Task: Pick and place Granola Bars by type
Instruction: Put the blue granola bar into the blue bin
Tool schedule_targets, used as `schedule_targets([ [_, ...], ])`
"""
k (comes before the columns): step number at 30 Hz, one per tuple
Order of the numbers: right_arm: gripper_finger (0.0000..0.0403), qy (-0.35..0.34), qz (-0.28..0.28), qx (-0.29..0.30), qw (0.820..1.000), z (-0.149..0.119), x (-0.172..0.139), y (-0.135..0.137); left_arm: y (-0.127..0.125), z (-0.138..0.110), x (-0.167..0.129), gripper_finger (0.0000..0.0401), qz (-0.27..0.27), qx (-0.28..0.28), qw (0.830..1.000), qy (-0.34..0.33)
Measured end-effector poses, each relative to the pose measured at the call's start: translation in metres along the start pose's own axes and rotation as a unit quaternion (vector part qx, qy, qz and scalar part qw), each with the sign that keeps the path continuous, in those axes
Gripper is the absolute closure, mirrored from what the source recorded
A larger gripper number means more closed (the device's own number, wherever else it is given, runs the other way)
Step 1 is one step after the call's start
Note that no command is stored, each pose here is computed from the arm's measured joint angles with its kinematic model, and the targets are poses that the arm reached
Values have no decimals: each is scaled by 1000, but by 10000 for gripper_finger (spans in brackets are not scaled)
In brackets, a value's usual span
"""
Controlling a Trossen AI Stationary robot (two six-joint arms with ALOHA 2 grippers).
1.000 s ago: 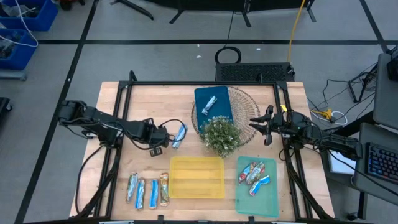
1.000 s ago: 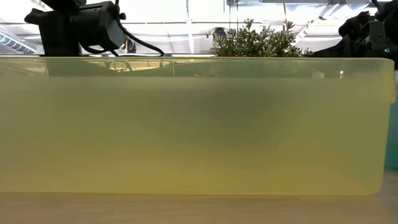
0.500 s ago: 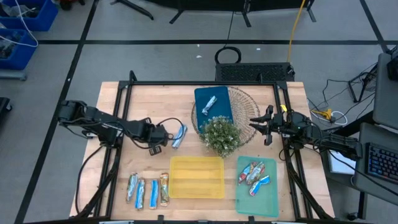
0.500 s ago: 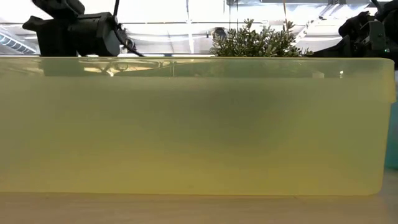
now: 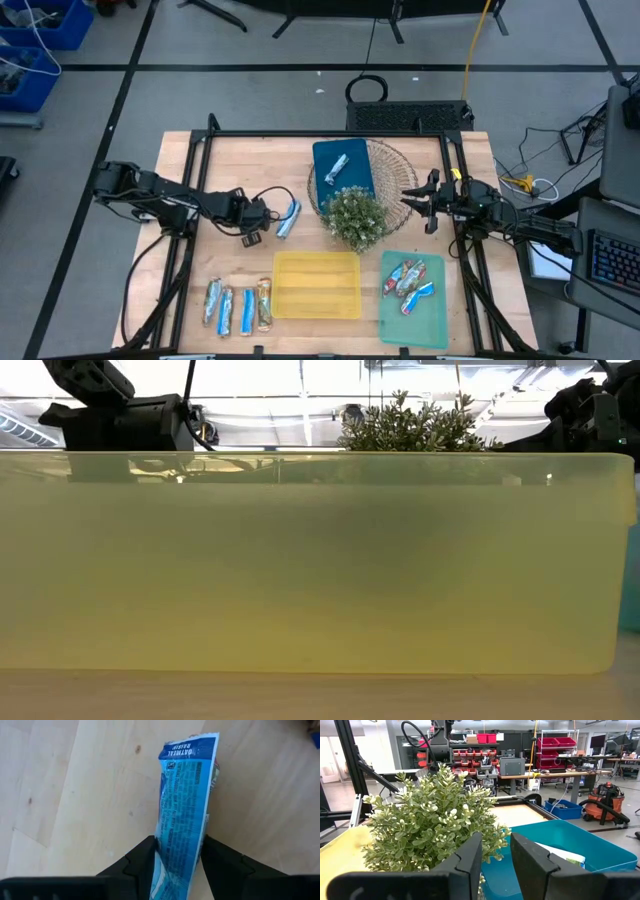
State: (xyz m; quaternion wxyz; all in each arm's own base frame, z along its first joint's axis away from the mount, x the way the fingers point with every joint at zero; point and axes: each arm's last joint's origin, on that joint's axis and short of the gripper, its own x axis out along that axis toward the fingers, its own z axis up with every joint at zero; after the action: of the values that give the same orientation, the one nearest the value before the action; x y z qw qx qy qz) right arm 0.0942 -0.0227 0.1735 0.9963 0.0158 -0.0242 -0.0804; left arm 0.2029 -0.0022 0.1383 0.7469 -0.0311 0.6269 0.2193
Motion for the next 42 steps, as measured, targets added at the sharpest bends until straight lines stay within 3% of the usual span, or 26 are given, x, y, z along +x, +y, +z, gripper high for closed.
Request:
schedule_targets([
  [3,309,0,0,0,1000,0,0,0,0,0,0,277,1,-5,1000,0],
  [9,309,0,0,0,1000,0,0,0,0,0,0,384,5,-15,1000,-3],
  [13,309,0,0,0,1000,0,0,0,1,1,0,388,33,-16,999,-21],
  [18,309,0,0,0,1000,0,0,0,-3,15,-4,392,34,9,994,-99],
  [23,309,0,0,0,1000,0,0,0,6,26,-16,393,30,26,978,-205],
  [26,309,0,0,0,1000,0,0,0,23,20,-19,393,20,11,961,-275],
  [30,309,0,0,0,1000,0,0,0,46,-2,-16,393,-22,-24,926,-377],
  [36,309,1,0,0,1000,0,0,0,65,-30,-18,393,-92,-52,821,-561],
  [42,309,1,0,0,1000,0,0,0,69,-38,-30,393,-152,-38,754,-638],
])
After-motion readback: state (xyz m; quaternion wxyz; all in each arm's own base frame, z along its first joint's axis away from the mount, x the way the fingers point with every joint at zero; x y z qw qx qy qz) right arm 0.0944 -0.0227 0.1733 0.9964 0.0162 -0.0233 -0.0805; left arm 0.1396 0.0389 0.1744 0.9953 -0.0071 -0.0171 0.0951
